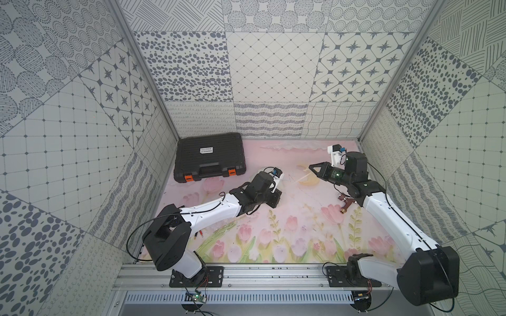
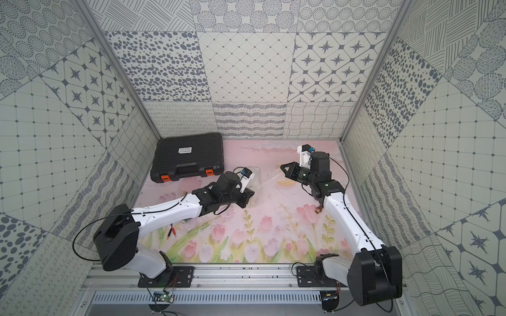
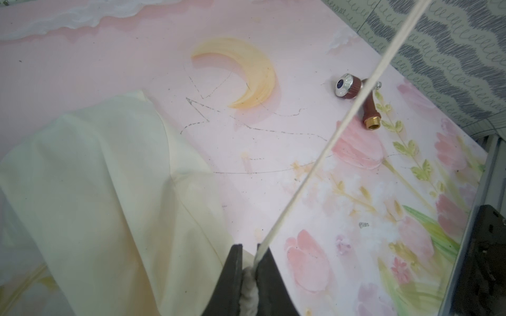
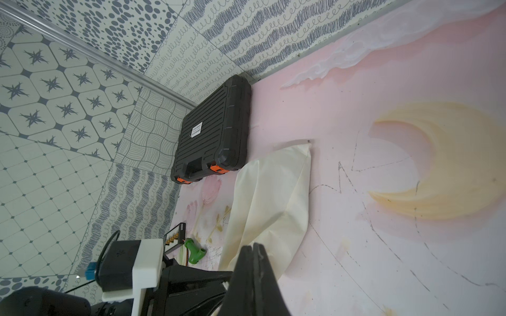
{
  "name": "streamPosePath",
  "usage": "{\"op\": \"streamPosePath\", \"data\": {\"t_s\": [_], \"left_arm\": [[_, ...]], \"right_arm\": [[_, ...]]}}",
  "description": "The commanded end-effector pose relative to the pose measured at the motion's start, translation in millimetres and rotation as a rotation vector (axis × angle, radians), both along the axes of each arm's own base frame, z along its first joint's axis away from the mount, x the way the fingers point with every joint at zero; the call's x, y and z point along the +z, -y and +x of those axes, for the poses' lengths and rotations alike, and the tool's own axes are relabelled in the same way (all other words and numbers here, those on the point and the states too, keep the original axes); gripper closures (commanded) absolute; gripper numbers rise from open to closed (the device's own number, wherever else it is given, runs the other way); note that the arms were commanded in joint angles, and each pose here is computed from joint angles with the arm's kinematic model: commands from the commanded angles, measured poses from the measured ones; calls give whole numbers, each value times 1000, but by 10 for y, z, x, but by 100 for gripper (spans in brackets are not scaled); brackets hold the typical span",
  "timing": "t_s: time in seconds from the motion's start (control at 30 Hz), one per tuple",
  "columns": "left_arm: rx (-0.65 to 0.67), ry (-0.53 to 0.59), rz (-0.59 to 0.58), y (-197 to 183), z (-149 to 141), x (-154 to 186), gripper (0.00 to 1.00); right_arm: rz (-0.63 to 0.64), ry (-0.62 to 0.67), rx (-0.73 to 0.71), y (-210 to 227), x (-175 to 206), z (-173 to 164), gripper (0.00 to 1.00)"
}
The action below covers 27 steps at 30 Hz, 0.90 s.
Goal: Close the soil bag
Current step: Frap the soil bag at the center of the board.
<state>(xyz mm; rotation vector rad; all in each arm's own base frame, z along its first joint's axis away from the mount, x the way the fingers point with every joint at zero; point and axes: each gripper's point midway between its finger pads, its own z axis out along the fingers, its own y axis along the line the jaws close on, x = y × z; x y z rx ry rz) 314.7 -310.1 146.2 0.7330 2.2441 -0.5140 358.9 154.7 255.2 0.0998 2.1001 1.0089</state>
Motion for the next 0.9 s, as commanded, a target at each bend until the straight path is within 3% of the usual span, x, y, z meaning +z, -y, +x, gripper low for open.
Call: {"op": "streamPosePath", "data": {"t_s": [0.0,0.13,0.2,0.33,0.5,0.87], "left_arm": [[-45,-165,314,-538,-243,-363,100],[-71,-146,302,-433,-75,-268,100],[-75,-143,297,-401,-16,-225,100],[-98,-144,239,-271,4,-149,100],[-125,-149,217,-203,-1,-130,100],[-164,-147,97,-124,-90,113,100]], "right_arm": [[8,178,-4,-69,342,130,76],[1,140,26,-167,163,103,53],[0,122,25,-167,72,78,47],[28,71,43,-258,-98,-24,43],[-1,75,172,-540,-341,-209,38],[-157,333,337,-1076,-922,-251,38]]}}
